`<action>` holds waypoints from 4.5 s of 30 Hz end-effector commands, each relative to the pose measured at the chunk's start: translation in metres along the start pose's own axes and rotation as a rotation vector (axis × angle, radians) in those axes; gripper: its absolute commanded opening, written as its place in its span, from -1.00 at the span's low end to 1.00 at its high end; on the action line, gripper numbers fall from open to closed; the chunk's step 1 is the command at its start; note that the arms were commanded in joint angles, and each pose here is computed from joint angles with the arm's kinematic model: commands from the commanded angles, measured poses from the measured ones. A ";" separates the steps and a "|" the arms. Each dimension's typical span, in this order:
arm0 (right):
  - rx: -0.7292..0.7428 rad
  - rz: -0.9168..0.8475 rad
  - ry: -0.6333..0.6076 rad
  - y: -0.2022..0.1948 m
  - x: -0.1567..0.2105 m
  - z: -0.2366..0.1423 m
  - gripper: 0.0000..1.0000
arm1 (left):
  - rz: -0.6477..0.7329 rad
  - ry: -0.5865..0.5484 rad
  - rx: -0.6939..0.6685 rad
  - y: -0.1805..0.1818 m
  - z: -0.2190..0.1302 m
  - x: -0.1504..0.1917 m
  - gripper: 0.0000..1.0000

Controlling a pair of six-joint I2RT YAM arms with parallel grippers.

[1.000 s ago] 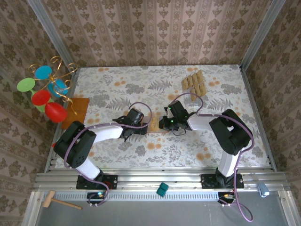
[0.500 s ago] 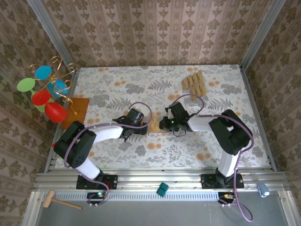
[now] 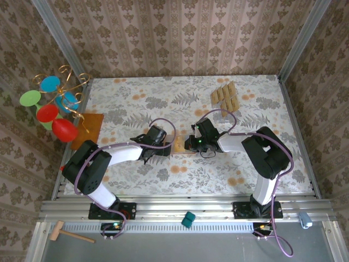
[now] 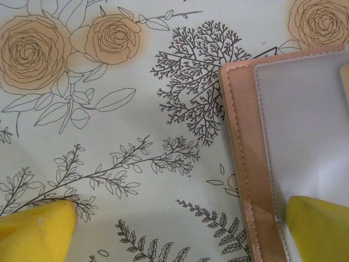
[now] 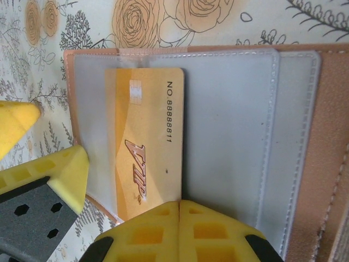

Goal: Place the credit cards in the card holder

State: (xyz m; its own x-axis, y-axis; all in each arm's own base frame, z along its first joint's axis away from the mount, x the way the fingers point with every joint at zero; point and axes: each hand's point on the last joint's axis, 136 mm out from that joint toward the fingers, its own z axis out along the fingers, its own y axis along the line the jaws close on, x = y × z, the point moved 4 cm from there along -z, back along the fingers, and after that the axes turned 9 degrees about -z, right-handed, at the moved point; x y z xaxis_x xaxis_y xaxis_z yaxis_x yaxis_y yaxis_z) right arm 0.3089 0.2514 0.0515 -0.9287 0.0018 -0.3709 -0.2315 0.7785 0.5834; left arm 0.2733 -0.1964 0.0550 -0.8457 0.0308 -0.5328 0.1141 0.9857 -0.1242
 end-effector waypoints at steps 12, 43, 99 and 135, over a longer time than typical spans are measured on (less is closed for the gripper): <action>-0.007 -0.010 0.032 0.007 0.003 0.011 -1.00 | 0.019 0.057 -0.039 0.012 0.005 0.017 1.00; 0.026 -0.005 0.044 0.006 0.004 0.011 -0.97 | -0.087 0.071 -0.198 0.055 -0.019 0.007 1.00; 0.242 -0.248 0.126 0.015 -0.020 -0.010 -0.96 | -0.018 0.104 -0.151 0.039 0.002 0.013 1.00; 0.195 -0.277 0.124 0.043 -0.022 0.003 -0.99 | -0.010 0.115 -0.139 0.035 0.009 0.011 1.00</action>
State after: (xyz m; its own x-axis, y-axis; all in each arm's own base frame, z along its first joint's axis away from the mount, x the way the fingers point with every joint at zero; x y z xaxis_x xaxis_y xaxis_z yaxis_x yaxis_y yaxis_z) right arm 0.3170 0.2875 0.0636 -0.8805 -0.2996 -0.3674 -0.4248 0.8426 0.3310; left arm 0.2773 -0.1638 0.0546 -0.8752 0.0044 -0.4837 0.0218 0.9993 -0.0302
